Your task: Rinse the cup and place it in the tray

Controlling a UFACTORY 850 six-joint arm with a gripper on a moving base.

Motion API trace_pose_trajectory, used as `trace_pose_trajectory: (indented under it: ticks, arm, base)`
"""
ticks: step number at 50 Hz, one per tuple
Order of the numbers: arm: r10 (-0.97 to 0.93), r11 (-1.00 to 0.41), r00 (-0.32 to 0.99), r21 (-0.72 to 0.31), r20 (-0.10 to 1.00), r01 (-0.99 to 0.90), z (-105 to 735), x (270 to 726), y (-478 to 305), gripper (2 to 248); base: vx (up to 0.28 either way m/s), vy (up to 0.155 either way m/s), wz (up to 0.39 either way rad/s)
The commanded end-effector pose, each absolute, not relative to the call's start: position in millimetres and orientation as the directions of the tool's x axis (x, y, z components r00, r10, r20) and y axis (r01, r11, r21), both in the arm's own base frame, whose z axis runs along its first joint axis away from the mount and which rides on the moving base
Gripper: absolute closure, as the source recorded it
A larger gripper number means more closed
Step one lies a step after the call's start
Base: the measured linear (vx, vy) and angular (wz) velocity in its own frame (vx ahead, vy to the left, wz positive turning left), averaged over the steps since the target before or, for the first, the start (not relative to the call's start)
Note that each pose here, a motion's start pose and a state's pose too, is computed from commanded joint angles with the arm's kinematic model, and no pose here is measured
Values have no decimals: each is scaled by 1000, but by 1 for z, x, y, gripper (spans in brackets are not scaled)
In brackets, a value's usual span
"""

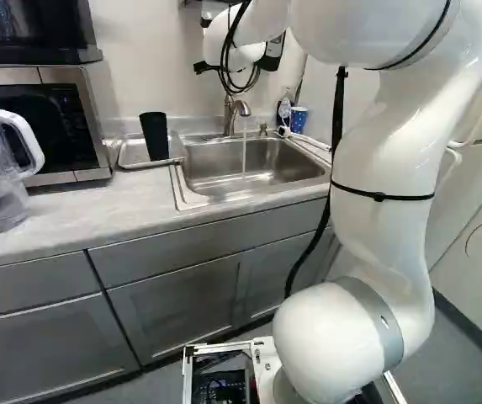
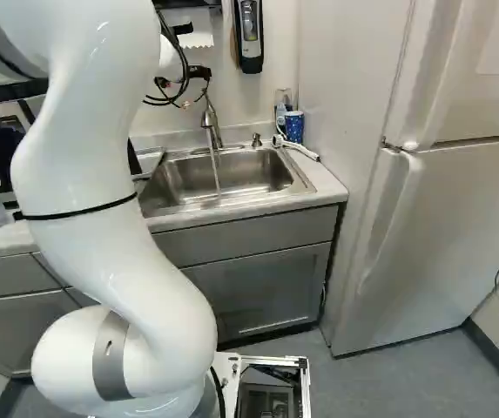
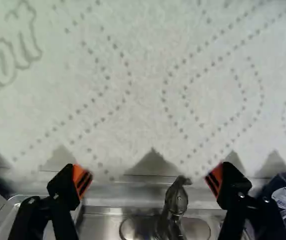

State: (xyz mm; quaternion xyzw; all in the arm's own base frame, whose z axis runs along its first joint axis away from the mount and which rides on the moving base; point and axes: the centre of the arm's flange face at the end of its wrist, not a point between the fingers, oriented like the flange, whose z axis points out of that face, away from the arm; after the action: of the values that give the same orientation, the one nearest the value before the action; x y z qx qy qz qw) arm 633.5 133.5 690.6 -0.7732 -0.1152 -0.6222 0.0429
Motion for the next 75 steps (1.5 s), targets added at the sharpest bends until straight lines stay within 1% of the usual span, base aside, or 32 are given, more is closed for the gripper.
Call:
trace_pose_trajectory:
  ticks: [75]
  arm:
    - [137,-968,248,77,959,239,687,628,136,3]
  base:
    - [0,0,0]
